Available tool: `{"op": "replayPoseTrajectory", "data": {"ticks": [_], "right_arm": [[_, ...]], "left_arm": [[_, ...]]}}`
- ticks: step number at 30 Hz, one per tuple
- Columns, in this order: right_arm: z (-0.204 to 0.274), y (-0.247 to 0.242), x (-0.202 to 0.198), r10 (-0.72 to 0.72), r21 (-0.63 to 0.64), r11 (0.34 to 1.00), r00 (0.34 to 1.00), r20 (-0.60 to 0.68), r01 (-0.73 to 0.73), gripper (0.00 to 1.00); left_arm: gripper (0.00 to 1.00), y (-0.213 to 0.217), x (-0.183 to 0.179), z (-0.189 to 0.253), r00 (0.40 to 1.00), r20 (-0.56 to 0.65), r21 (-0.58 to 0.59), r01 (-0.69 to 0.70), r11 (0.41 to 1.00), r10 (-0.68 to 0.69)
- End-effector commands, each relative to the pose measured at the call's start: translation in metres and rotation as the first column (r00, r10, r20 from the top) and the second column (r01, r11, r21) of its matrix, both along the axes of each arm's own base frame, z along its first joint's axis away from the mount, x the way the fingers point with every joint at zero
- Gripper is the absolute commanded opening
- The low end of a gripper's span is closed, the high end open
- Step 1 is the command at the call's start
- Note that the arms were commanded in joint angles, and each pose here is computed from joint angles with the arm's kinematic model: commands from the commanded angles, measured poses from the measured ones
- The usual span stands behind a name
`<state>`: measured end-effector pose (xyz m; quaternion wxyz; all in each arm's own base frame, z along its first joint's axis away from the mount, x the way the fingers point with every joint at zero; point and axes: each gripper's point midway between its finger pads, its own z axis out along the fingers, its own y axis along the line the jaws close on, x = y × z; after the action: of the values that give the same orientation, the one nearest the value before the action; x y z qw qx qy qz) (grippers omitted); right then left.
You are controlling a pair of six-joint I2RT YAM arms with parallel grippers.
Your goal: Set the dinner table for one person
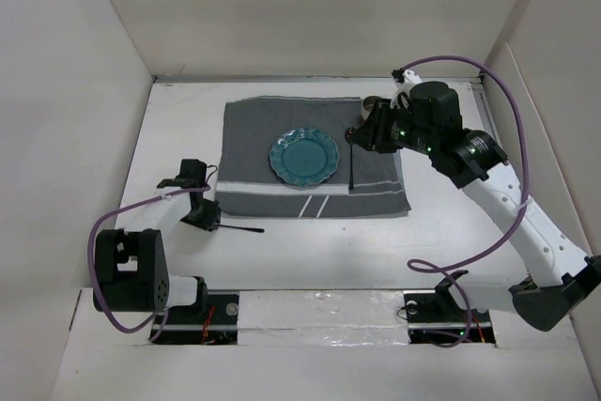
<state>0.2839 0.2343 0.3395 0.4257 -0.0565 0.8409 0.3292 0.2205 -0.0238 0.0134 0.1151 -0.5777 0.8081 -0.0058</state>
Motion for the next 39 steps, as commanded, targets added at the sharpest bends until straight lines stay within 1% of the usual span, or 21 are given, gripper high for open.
{"op": "replayPoseTrajectory", "data": {"ticks": [1,2,3,7,10,14,17,19,20,21,23,25,27,29,32,33,34,35,37,38,39], "right_arm": [[0.01,0.004,0.004,0.014,0.041,0.999,0.999,0.034,-0.016,0.33],[0.009,0.001,0.007,0.005,0.042,0.999,1.0,0.031,-0.006,0.33],[0.008,0.002,0.008,0.003,0.043,0.999,1.0,0.028,-0.005,0.32],[0.002,-0.002,0.012,-0.002,0.048,0.999,1.0,0.007,0.002,0.32],[-0.007,-0.005,0.012,-0.009,0.046,0.999,1.0,-0.011,0.01,0.32],[-0.022,-0.011,0.017,-0.035,0.034,0.999,0.999,-0.041,0.036,0.31],[-0.03,-0.017,0.022,-0.065,0.02,0.998,0.997,-0.043,0.066,0.29],[-0.036,-0.019,0.023,-0.079,0.012,0.997,0.996,-0.05,0.079,0.28],[-0.038,-0.021,0.024,-0.096,0.008,0.995,0.994,-0.049,0.096,0.28],[-0.038,-0.023,0.023,-0.101,0.01,0.995,0.994,-0.047,0.102,0.27],[-0.049,-0.028,0.023,-0.123,0.005,0.992,0.99,-0.068,0.124,0.27],[-0.053,-0.028,0.021,-0.126,0.012,0.992,0.99,-0.07,0.127,0.17],[-0.061,-0.029,0.018,-0.13,0.019,0.991,0.988,-0.081,0.132,0.0],[-0.07,-0.027,0.013,-0.116,0.028,0.992,0.988,-0.099,0.12,0.0],[-0.079,-0.031,0.01,-0.135,0.016,0.99,0.984,-0.118,0.137,0.0],[-0.085,-0.033,0.009,-0.141,0.007,0.99,0.981,-0.132,0.143,0.0],[-0.089,-0.036,0.008,-0.156,-0.006,0.988,0.978,-0.142,0.156,0.08],[-0.089,-0.038,0.007,-0.163,-0.011,0.987,0.976,-0.142,0.163,0.08],[-0.095,-0.041,0.006,-0.179,-0.028,0.984,0.972,-0.15,0.177,0.29],[-0.097,-0.045,0.006,-0.199,-0.036,0.98,0.968,-0.154,0.196,0.45],[-0.1,-0.047,0.005,-0.21,-0.046,0.978,0.965,-0.16,0.205,0.48]], "left_arm": [[0.15,0.012,-0.02,-0.021,0.997,-0.078,0.069,0.016,0.997,-0.011],[0.03,0.012,-0.022,-0.021,0.997,-0.079,0.07,0.022,0.997,-0.017],[0.0,0.013,-0.022,-0.018,0.997,-0.073,0.072,0.029,0.997,-0.024],[0.0,0.019,-0.02,0.014,0.99,-0.044,0.116,0.141,0.983,-0.137],[0.0,0.023,-0.007,0.063,0.974,0.116,0.169,0.171,0.971,-0.192],[0.0,0.024,0.029,0.136,0.868,0.347,0.29,0.261,0.921,-0.356],[0.0,0.02,0.072,0.164,0.818,0.365,0.337,0.328,0.882,-0.444],[0.0,0.012,0.1,0.153,0.784,0.287,0.343,0.452,0.823,-0.55],[0.0,0.007,0.122,0.178,0.745,0.319,0.383,0.464,0.799,-0.586],[0.0,-0.002,0.136,0.17,0.715,0.252,0.425,0.523,0.739,-0.652],[0.0,-0.016,0.163,0.192,0.656,0.25,0.488,0.55,0.678,-0.712],[0.0,-0.036,0.181,0.18,0.594,0.19,0.495,0.63,0.599,-0.782],[0.0,-0.052,0.204,0.18,0.546,0.18,0.505,0.662,0.553,-0.818],[0.0,-0.071,0.218,0.184,0.481,0.165,0.526,0.696,0.489,-0.861],[0.0,-0.094,0.229,0.168,0.427,0.099,0.529,0.742,0.411,-0.899],[0.0,-0.095,0.232,0.153,0.437,0.049,0.525,0.754,0.396,-0.898],[0.0,-0.095,0.232,0.143,0.459,0.015,0.514,0.759,0.4,-0.888],[0.0,-0.095,0.23,0.143,0.467,0.016,0.507,0.758,0.41,-0.884],[0.0,-0.094,0.229,0.125,0.467,-0.023,0.478,0.782,0.401,-0.884],[0.0,-0.093,0.227,0.118,0.462,-0.041,0.467,0.793,0.392,-0.886],[0.0,-0.092,0.226,0.112,0.456,-0.053,0.459,0.801,0.384,-0.888]]}}
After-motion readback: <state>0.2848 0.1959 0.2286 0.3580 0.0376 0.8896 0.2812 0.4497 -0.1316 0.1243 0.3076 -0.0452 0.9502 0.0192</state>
